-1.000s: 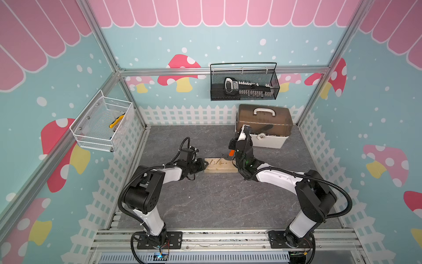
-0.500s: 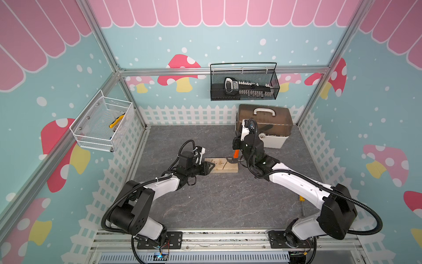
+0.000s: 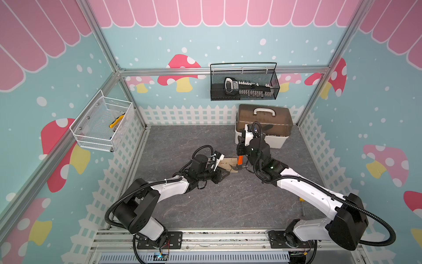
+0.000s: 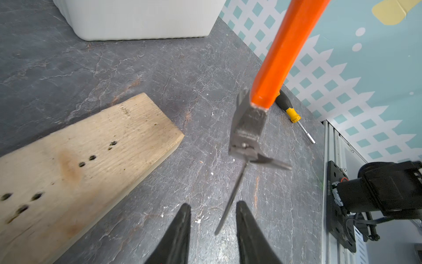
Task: Use a claw hammer to pull out a nail
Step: Pick up the nail with the hammer, then place the nail at the center of the board, then remove the nail from the mounting plate.
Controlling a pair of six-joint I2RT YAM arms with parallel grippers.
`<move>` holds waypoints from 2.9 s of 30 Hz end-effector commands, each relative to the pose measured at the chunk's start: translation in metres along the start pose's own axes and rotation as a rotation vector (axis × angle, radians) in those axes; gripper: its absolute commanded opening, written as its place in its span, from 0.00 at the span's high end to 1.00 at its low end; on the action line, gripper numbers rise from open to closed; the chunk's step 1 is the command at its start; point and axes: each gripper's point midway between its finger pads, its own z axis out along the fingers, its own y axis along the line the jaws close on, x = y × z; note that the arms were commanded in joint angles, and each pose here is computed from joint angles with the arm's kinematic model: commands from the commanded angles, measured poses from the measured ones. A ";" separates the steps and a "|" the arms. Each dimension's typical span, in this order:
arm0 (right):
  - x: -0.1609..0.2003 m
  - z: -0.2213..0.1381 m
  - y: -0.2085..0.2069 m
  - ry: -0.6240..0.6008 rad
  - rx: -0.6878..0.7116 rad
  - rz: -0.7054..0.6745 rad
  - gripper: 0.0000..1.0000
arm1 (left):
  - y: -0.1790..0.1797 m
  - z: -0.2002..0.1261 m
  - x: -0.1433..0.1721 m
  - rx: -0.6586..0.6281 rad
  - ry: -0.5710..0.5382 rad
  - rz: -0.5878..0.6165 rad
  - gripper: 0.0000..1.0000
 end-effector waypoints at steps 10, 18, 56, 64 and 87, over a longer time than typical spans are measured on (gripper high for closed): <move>-0.029 -0.010 0.000 -0.079 -0.051 0.095 1.00 | -0.013 0.011 -0.010 0.077 -0.020 0.072 0.88; -0.008 -0.005 0.001 -0.101 -0.080 0.022 1.00 | -0.016 0.003 -0.019 0.070 -0.055 0.080 1.00; 0.066 0.011 0.023 -0.081 -0.253 -0.036 1.00 | 0.200 -0.149 0.058 -0.841 -0.075 -0.700 1.00; 0.060 0.004 0.019 -0.120 -0.038 -0.103 1.00 | 0.210 -0.143 0.072 -0.868 -0.019 -0.734 0.93; 0.005 0.010 0.045 -0.244 0.162 -0.051 1.00 | 0.163 -0.110 -0.010 -0.442 -0.198 -0.677 0.59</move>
